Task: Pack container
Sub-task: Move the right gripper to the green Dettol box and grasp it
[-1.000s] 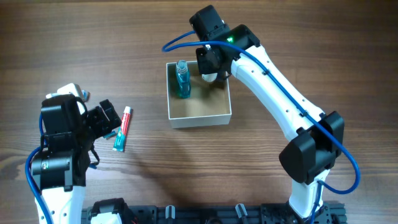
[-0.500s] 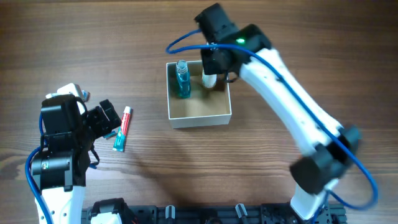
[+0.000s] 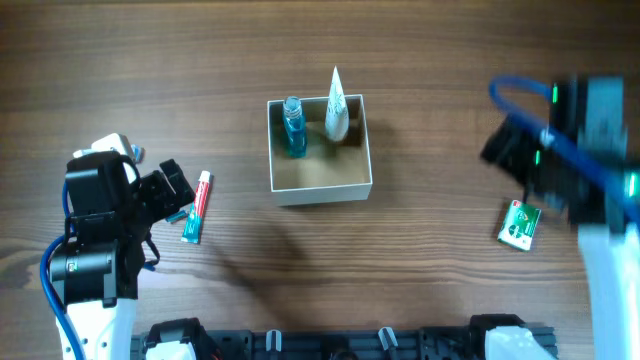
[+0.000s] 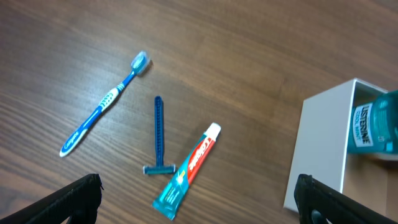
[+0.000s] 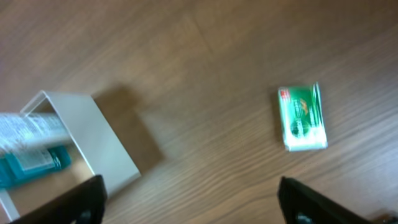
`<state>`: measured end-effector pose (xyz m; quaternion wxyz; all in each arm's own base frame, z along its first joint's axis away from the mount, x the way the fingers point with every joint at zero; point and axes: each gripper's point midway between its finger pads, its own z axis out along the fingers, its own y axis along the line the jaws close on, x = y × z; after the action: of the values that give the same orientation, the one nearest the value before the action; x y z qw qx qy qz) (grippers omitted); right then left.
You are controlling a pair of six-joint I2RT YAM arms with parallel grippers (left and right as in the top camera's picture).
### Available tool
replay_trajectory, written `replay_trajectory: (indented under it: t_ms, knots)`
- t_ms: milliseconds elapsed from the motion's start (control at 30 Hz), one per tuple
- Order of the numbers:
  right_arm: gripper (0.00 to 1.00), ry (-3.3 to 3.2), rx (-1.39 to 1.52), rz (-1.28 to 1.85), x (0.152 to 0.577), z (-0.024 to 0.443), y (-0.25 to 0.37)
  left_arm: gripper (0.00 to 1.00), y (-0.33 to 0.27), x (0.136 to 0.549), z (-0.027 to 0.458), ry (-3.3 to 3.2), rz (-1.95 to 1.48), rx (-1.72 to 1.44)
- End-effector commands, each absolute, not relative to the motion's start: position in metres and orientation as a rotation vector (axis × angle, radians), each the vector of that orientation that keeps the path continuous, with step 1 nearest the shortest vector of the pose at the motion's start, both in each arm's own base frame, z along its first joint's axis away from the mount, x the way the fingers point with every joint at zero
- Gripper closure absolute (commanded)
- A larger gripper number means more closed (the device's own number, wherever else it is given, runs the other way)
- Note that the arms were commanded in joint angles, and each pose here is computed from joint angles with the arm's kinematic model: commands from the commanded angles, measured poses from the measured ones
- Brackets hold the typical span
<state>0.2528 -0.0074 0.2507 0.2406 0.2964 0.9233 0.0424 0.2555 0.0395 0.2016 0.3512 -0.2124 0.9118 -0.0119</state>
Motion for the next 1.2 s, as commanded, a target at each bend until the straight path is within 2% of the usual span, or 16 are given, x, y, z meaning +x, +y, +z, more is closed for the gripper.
replay_trajectory:
  t_ms: [0,100,267,500,800,1167]
  knots:
    - [0.0,2.489,0.987,0.126,0.229,0.201,-0.017,0.0,0.045,0.257,0.21,2.329,-0.017,-0.581]
    - [0.0,2.501,1.213,0.001,0.211,0.157,-0.06,0.0,0.045,0.258,0.21,2.331,-0.017,-0.582]
    - [0.0,2.62,1.366,-0.097,0.196,0.104,-0.132,0.0,0.045,0.258,0.21,2.331,-0.017,-0.582]
    - [0.0,2.891,1.279,0.014,0.206,0.04,-0.132,0.0,0.045,0.258,0.21,2.329,-0.02,-0.586]
    - [0.0,2.952,1.011,0.056,0.233,0.025,-0.113,0.0,0.045,0.258,0.21,2.329,-0.019,-0.586]
    - [0.01,2.934,1.003,0.034,0.224,-0.006,-0.109,0.0,0.045,0.258,0.21,2.329,-0.019,-0.585]
